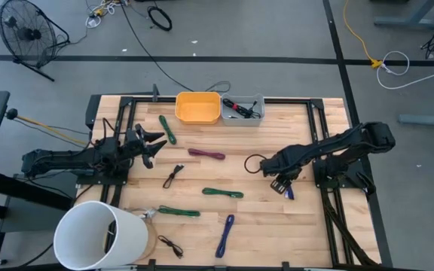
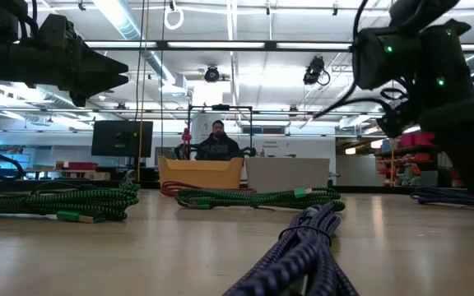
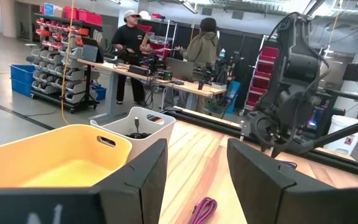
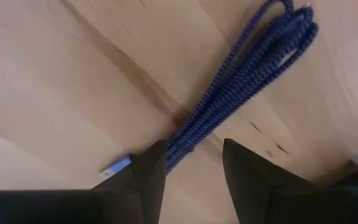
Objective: Pick & Place USB Port
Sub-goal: Put the violet black charger cable into the yellow bin
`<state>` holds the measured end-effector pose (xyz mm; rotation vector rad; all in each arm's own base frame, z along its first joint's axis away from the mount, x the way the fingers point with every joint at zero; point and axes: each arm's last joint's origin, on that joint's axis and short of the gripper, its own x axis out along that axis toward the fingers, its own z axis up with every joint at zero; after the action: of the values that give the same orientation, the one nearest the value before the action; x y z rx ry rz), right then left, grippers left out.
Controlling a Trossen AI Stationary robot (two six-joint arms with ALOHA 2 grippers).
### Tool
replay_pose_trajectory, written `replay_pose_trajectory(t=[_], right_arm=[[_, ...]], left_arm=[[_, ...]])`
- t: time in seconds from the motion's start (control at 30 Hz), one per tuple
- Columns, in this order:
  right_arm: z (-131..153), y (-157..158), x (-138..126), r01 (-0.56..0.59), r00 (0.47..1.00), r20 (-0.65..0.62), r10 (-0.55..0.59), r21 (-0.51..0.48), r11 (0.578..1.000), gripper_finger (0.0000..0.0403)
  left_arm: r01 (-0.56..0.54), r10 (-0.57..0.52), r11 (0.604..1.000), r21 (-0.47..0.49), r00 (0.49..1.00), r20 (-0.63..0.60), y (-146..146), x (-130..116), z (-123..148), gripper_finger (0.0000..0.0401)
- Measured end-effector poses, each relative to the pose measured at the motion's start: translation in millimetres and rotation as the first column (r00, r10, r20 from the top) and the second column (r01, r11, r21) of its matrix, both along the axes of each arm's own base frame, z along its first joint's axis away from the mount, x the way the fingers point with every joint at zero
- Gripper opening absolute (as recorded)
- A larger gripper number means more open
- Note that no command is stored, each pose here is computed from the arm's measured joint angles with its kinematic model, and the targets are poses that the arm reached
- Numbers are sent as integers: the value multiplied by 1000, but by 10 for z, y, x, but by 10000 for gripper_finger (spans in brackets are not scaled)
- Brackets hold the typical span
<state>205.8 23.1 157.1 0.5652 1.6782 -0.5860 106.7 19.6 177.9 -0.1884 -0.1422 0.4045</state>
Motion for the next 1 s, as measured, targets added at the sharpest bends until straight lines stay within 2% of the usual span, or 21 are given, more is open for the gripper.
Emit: replay_pose_trajectory(t=[0.13,0.3,0.67,0.77,0.9,1.0], right_arm=[[-105,-8,-79,13,1000,-23,-13,-2,1000,158],[-227,-3,-87,27,999,37,-28,23,999,158],[-315,-13,-147,54,997,46,-55,8,998,151],[-318,-13,-149,58,997,48,-58,5,998,121],[-320,-12,-139,14,998,59,-14,8,1000,34],[-293,-9,-114,-20,997,75,19,10,1000,18]], left_arm=[[0,0,1000,0,1000,0,0,0,1,174],[0,0,1000,-1,1000,0,0,0,0,174],[0,0,1000,-1,1000,0,0,0,0,174],[0,0,1000,-1,1000,0,0,0,0,174],[0,0,1000,-1,1000,0,0,0,0,174],[0,0,1000,-1,1000,0,0,0,-1,174]])
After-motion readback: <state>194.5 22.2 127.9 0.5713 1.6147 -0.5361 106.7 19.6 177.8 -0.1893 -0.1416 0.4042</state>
